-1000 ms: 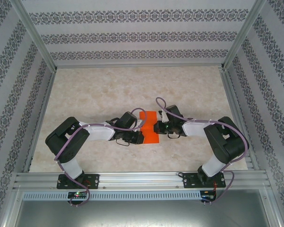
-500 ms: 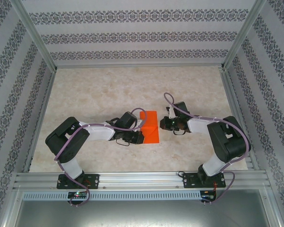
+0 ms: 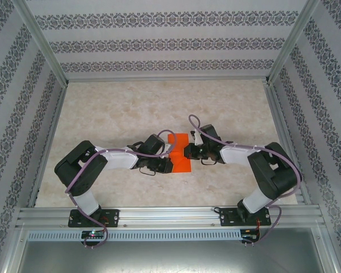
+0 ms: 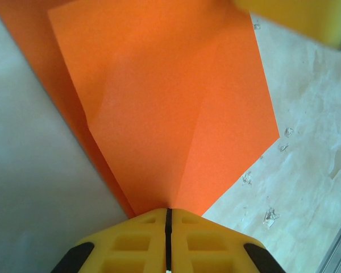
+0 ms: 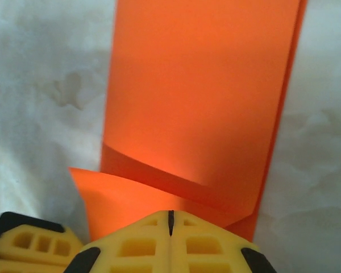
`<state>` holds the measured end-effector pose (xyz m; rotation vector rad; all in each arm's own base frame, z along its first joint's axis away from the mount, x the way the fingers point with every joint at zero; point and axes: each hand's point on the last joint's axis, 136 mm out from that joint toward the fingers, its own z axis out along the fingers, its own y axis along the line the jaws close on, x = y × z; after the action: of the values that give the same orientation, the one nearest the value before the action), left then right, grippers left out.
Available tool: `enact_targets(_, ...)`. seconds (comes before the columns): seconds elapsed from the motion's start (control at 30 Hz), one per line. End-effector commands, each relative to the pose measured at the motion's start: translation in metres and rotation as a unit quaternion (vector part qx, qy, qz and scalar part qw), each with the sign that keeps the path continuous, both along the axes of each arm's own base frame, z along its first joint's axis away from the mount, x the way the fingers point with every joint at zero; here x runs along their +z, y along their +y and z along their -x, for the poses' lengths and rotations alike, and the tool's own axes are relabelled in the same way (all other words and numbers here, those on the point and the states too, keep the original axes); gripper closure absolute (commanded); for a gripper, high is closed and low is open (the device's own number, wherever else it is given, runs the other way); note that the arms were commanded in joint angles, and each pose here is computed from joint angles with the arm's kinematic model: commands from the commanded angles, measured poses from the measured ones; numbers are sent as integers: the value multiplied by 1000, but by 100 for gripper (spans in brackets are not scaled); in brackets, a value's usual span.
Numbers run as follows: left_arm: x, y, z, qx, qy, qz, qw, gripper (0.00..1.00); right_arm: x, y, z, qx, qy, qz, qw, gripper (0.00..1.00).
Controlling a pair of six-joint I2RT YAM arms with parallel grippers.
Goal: Fold a paper plane with a square sheet of paper (fold left side to right side)
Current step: Fold the triangle a second time at the center of the table.
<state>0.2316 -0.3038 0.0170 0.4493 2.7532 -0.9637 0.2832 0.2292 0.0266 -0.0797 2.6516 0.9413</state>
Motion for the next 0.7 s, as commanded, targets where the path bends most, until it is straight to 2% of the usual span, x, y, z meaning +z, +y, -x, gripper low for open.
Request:
enact_targets(0.0, -32, 27, 22, 3, 40, -78, 996, 89, -2, 2, -10, -4, -6, 6, 1000, 100)
enact_targets(0.23, -34, 30, 24, 2, 42, -84, 996, 89, -19, -30, -15, -36, 7, 53, 998, 100)
enact_targets(0.4, -35, 29, 24, 2, 43, -83, 996, 89, -14, -47, -21, -56, 3, 66, 996, 100)
enact_targets(0.53, -33, 27, 23, 1, 40, -78, 996, 89, 5, -41, -22, -48, -13, 50, 997, 100)
enact_targets(0.67, -31, 25, 21, 1, 37, -76, 996, 89, 22, -18, -13, -18, -29, 24, 999, 100)
